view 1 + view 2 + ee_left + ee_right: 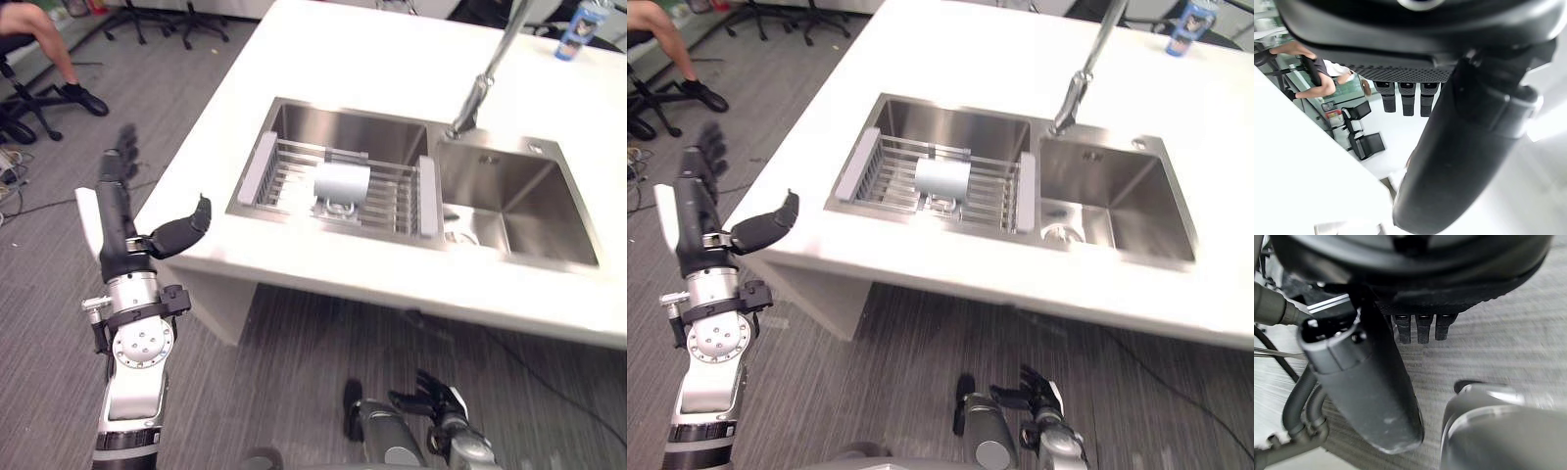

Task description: Walk over to the sink, pick up the cup, carry it to the dishwasher, place the cup inside the dishwasher, then close the dishwasher door

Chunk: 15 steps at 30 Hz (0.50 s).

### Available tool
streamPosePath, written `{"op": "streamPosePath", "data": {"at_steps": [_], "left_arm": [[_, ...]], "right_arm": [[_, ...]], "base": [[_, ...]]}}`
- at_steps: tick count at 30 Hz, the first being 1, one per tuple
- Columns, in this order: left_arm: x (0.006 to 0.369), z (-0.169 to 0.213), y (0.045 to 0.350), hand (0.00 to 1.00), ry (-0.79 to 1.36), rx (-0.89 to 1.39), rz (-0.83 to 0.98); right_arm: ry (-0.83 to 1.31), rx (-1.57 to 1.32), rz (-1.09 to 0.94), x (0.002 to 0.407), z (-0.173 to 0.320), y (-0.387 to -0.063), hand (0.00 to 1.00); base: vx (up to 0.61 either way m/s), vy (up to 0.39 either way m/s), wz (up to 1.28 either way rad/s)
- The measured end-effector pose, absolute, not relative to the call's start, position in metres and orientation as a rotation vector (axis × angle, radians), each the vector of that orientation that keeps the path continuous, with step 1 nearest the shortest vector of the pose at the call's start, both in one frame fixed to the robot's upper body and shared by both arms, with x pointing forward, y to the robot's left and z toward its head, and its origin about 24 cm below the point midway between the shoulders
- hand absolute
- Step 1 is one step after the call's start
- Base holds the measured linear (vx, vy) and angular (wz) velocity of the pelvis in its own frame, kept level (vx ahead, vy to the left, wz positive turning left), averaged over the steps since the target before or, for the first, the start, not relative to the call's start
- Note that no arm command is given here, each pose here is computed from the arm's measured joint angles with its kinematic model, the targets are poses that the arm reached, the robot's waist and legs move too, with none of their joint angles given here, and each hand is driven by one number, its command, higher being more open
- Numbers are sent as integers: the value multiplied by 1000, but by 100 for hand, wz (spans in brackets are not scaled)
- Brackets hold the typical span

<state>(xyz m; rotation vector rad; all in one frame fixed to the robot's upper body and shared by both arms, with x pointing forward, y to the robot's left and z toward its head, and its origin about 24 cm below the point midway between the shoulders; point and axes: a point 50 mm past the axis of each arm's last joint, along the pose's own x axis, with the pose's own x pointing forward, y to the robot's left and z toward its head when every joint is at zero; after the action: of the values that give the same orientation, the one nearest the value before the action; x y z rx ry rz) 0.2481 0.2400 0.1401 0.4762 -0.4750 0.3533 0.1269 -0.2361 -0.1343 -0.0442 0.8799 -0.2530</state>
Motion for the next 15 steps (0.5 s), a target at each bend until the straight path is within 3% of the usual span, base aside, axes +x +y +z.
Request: {"op": "streamPosePath", "data": {"at_steps": [7,11,15], "left_arm": [[262,155,198,90,-551,675,-29],[268,169,186,90,-611,827,-171],[272,159,181,90,-562,930,-288]], "right_arm": [[835,-61,-226,121,-128,-236,90],[847,-65,-230,119,-130,-239,90],[905,-29,-226,105,-139,-228,90]], "base": [[382,-196,21],[238,57,-4],[181,136,-1]]}}
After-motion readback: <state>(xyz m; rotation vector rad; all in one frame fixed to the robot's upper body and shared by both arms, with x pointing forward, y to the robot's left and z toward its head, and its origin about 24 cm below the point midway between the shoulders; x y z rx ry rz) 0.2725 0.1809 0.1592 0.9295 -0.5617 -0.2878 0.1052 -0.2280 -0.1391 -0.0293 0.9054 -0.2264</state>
